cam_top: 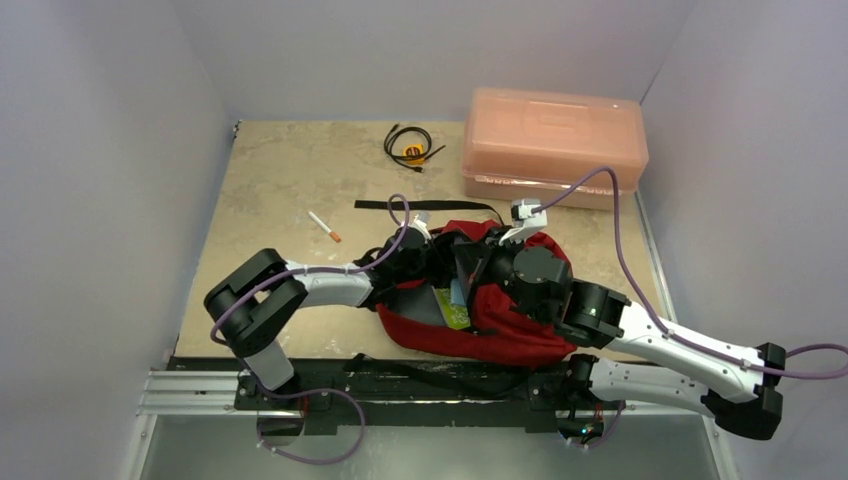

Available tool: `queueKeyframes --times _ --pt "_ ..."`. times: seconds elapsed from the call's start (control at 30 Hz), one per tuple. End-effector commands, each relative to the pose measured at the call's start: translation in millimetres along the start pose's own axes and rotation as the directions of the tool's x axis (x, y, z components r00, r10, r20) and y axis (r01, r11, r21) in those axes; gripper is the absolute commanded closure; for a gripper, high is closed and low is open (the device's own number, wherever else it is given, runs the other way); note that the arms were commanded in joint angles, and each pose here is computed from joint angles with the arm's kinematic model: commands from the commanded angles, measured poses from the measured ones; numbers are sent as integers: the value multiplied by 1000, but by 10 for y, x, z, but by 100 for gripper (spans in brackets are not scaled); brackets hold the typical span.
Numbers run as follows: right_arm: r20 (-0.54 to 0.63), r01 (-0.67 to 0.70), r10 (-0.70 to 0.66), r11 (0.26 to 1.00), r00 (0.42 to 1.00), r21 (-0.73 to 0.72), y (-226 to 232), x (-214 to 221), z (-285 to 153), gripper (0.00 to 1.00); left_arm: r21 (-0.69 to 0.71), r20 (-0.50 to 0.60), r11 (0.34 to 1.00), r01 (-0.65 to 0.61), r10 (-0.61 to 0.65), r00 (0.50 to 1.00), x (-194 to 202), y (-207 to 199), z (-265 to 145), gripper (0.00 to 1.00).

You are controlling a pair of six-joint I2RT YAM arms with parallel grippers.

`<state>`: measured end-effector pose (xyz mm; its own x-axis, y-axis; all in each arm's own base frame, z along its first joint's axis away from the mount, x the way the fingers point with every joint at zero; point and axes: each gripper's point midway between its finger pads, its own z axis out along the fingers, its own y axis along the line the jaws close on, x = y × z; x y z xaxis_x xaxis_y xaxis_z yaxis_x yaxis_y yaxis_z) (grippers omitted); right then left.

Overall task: Pack the student bag
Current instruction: Place the book in the student bag.

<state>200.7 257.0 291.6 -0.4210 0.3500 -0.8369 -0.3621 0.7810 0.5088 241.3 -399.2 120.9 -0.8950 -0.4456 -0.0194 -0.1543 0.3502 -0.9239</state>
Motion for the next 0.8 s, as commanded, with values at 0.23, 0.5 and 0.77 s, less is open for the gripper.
queueKeyframes --times 0.23,0.5,0.77 --pt "63 -10 12 1000 998 -18 -44 -175 -142 100 85 10 985 -153 153 988 88 -270 -241 51" --pt "39 22 -21 999 999 -27 -57 -115 -157 100 -34 77 950 -312 313 947 -11 -159 -607 36" --pt "7 98 -98 994 995 -43 -34 -94 -175 100 -227 140 855 -466 502 854 -194 126 -1193 23"
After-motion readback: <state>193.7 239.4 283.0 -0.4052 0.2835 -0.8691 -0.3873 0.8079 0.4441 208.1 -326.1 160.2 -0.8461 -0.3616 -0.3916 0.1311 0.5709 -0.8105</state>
